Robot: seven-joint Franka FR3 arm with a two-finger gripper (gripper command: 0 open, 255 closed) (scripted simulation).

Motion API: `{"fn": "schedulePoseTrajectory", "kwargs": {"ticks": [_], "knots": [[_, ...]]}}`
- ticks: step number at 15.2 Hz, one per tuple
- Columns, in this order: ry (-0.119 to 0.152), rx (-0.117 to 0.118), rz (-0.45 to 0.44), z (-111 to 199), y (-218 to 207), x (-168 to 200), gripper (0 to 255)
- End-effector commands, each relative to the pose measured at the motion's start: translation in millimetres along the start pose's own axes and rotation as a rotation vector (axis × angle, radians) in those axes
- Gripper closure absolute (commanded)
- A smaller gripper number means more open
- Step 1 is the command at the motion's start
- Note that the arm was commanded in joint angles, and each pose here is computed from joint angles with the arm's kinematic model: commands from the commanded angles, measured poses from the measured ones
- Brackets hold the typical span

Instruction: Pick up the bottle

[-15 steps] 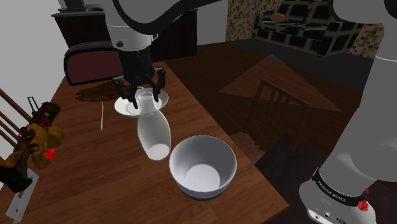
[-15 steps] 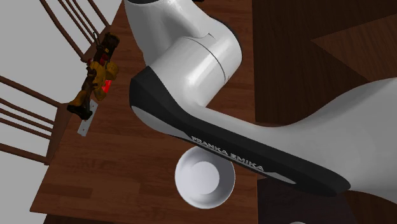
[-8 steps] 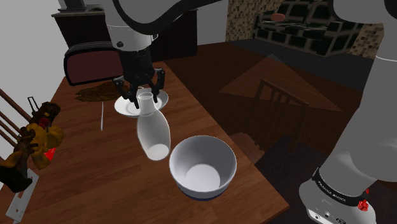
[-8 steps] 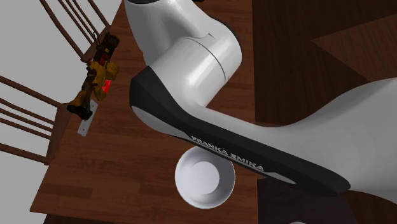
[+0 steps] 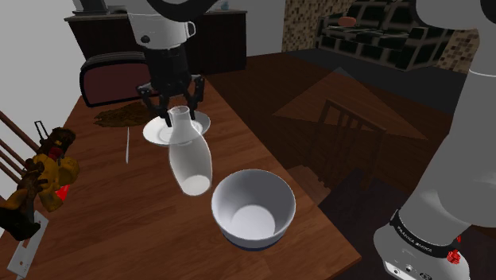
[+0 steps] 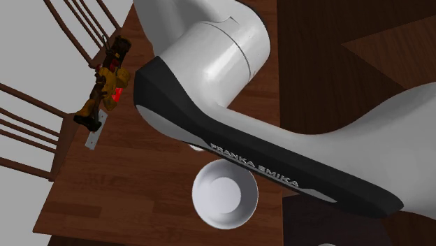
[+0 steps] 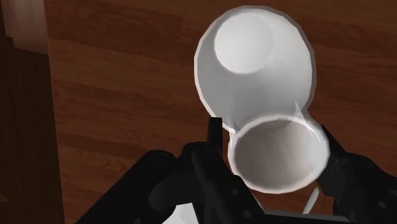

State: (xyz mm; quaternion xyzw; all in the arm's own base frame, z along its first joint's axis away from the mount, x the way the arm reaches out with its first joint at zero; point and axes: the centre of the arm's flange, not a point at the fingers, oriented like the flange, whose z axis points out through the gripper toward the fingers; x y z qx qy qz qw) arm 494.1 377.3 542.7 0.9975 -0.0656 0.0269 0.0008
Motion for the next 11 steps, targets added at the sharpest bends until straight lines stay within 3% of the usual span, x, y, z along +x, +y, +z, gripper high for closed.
{"fn": "schedulePoseTrajectory", "kwargs": {"ticks": [1, 11], "knots": [[0.0, 0.0, 0.0, -11, 0, 0, 255], [0.0, 0.0, 0.0, -54, 0, 2, 255]]}}
